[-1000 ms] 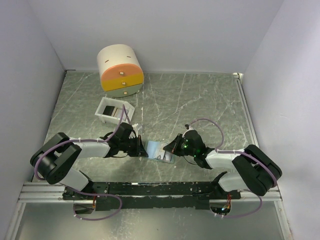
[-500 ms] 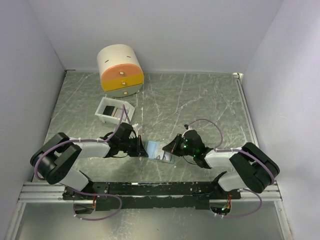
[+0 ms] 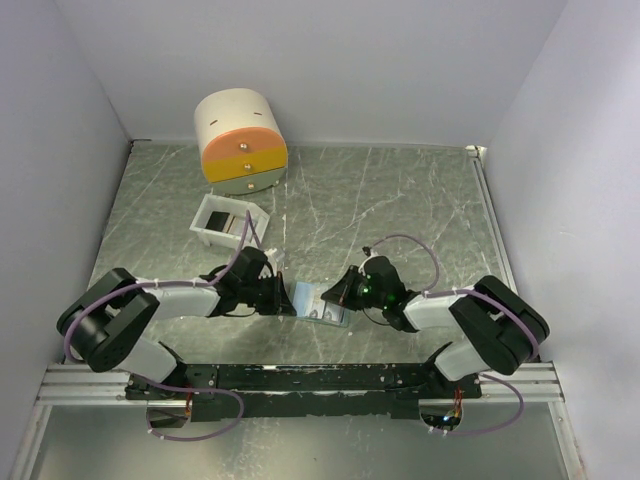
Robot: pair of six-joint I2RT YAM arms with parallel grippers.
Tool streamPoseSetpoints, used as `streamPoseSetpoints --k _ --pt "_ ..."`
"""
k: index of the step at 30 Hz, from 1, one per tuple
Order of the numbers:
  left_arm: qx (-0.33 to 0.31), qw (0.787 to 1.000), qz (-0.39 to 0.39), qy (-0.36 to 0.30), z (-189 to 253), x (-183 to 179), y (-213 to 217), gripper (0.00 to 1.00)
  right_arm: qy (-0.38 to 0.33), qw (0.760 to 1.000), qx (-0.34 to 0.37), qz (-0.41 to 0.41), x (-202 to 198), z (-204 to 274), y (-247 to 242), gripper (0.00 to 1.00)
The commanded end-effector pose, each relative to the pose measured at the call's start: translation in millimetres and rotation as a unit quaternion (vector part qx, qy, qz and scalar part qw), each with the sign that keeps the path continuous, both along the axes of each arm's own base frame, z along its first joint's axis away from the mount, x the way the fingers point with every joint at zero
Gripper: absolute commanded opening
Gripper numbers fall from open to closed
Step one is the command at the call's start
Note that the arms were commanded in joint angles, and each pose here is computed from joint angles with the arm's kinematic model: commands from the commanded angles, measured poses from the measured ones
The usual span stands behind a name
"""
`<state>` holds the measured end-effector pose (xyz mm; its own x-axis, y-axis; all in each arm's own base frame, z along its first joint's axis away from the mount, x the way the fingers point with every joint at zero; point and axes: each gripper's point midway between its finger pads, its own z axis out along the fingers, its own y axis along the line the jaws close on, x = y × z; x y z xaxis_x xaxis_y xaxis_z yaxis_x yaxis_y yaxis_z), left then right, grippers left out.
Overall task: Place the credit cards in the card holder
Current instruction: Insert the credit card into the card holder.
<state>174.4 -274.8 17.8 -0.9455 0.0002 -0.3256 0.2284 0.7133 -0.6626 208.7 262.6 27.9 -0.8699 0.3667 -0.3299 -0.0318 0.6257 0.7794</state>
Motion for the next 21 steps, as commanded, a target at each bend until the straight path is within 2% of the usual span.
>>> streamPoseSetpoints --k 1,8,12,17,21 --pt "0.011 1.000 0.011 -0.003 5.9 -3.3 4.2 0.15 0.001 0.999 -0.024 0.025 -3.0 -7.2 0.7 0.06" --pt "0.065 0.997 0.041 -0.025 8.2 11.1 18.9 0.20 0.010 0.997 -0.074 0.014 -1.5 -11.6 -11.9 0.29" --pt "0.074 0.995 0.052 -0.032 7.6 14.5 23.3 0.25 0.011 0.995 -0.101 0.007 -0.9 -7.8 -20.5 0.36" --pt "0.031 0.997 0.065 -0.034 19.7 20.0 15.8 0.32 0.012 0.994 -0.106 0.011 -2.6 -0.8 -21.4 0.43" --pt "-0.006 0.997 0.067 -0.026 27.7 20.2 10.7 0.38 0.011 0.996 -0.093 0.016 -4.1 4.2 -15.1 0.45"
